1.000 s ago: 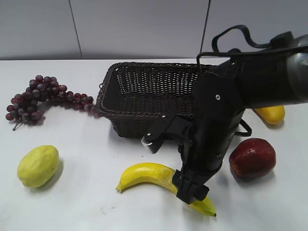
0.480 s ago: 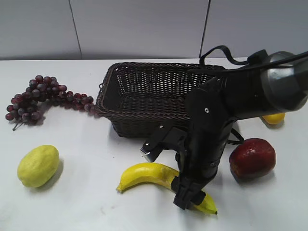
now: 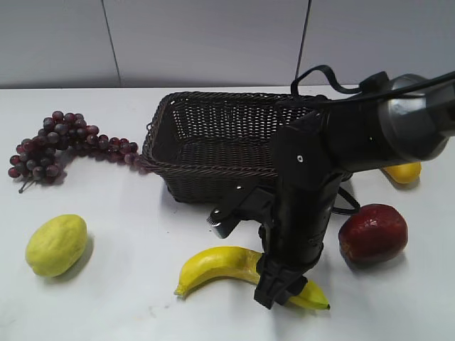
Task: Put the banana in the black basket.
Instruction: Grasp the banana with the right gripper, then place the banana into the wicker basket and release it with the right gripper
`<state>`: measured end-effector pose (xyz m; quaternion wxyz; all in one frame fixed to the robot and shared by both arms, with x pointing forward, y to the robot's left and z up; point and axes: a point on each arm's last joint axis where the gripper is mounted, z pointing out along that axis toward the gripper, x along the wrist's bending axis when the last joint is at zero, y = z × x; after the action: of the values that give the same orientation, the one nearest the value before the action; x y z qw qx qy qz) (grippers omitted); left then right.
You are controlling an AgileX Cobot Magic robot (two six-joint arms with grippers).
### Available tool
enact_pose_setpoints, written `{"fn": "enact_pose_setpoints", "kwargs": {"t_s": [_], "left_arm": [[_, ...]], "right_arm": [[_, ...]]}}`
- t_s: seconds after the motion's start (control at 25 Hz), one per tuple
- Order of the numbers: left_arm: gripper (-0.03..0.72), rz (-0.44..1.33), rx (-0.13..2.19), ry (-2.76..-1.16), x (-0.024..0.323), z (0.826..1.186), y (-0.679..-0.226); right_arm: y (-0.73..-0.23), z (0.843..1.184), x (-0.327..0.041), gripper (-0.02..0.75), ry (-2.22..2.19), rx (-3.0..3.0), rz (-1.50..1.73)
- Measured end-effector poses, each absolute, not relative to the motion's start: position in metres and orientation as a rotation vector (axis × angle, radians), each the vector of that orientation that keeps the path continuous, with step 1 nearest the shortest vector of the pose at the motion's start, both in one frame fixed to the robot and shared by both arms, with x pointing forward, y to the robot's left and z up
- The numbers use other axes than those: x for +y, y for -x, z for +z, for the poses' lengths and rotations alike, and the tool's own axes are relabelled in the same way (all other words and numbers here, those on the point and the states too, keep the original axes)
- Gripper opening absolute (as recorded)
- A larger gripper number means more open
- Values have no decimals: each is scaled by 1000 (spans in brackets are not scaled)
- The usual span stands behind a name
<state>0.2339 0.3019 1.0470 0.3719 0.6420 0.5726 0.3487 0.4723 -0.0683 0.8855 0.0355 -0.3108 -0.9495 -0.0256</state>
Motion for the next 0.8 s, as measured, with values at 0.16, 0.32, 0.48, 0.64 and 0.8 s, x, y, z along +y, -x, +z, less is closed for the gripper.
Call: {"fn": "enact_pose_setpoints", "kwargs": {"t_s": [0.16,0.32,0.48,0.64,0.8], "left_arm": [[555,894,1468,-1646,302,1047,-234],[555,894,1468,-1646,302,1047,-234],[555,894,1468,-1646,302,1047,-234],[555,894,1468,-1646,302,1047,-234],[555,894,1468,-1646,302,1047,-234]], "right_arm": [[-474,911,-66,311,957,-2936,-152],[-477,951,-63,311,958,-2976,-300],[-487,994,-58,311,926,-3072,-471],[-503,1026,-52,311,872,-3202,-583],[-531,1044,-50,311,835,-3360,-600]]}}
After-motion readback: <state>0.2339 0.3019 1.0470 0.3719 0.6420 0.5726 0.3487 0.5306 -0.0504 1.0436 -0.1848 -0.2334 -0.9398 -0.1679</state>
